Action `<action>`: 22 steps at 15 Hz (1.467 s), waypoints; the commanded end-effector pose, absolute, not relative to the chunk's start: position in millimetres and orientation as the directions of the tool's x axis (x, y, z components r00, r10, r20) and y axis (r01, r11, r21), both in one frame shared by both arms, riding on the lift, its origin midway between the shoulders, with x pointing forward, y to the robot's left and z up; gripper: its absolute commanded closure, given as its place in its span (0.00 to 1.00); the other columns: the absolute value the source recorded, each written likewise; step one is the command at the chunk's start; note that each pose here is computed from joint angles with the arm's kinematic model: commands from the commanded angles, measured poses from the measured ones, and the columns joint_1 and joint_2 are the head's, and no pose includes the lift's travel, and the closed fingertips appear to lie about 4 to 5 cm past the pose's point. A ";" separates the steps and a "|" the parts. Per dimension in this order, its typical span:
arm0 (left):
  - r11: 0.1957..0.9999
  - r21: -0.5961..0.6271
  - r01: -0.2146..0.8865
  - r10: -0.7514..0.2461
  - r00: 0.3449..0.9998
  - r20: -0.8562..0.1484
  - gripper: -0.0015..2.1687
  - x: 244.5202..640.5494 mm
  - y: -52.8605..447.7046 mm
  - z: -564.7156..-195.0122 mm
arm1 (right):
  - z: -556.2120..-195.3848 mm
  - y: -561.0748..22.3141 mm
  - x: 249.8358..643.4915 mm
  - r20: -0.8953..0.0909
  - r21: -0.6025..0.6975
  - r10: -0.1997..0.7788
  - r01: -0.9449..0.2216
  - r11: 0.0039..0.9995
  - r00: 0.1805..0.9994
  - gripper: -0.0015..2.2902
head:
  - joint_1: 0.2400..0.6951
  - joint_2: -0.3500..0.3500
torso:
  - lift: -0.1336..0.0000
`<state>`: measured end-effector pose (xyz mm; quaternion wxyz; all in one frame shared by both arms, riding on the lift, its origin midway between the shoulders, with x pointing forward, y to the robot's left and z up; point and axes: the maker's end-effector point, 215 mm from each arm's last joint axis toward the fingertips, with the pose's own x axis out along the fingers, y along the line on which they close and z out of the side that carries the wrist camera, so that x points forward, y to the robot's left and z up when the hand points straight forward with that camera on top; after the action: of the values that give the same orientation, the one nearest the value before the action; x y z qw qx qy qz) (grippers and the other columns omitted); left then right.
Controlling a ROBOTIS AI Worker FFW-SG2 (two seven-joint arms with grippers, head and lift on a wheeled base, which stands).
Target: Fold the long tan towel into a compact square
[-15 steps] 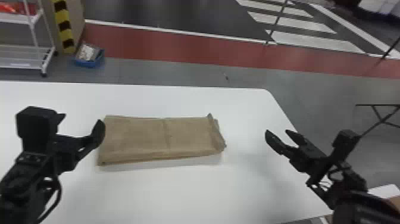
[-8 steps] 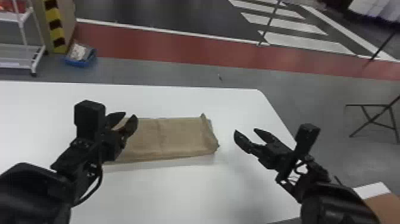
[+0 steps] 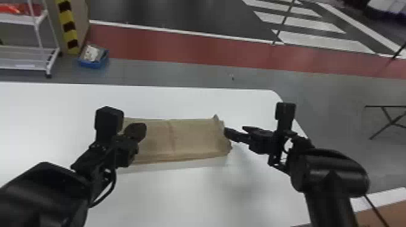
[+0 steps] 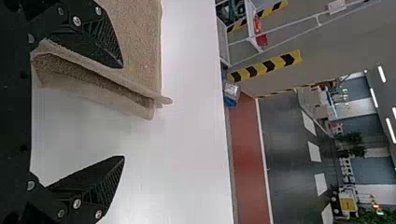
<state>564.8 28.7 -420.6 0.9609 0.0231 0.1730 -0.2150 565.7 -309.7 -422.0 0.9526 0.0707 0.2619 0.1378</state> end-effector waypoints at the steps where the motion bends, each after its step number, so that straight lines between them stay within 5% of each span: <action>1: 0.904 -0.028 0.427 -0.408 0.839 -0.359 0.95 561.7 30.2 -429.2 | -431.3 -297.0 573.9 -0.507 0.201 0.298 -0.226 0.953 0.808 0.10 | 1.00 0.11 | 0.07; 11: 0.903 -0.014 0.429 -0.398 0.826 -0.400 0.95 560.5 37.0 -446.1 | -456.0 -269.6 595.9 -0.559 0.276 0.344 -0.221 0.935 0.754 0.23 | 1.00 0.18 | 0.07; 18: 0.902 -0.002 0.432 -0.392 0.818 -0.420 0.95 566.4 36.4 -455.0 | -446.3 -242.5 586.9 -0.536 0.393 0.470 -0.286 0.874 0.701 0.34 | 1.00 0.21 | 0.07; 22: 0.900 0.001 0.436 -0.392 0.810 -0.435 0.95 565.9 34.7 -460.1 | -418.5 -225.6 585.8 -0.457 0.452 0.534 -0.332 0.828 0.711 0.51 | 1.00 0.23 | 0.07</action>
<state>566.2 35.4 -459.1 0.9507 0.0495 0.2156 -0.2173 586.2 -229.9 -428.3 0.9090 0.1647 0.3061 0.2300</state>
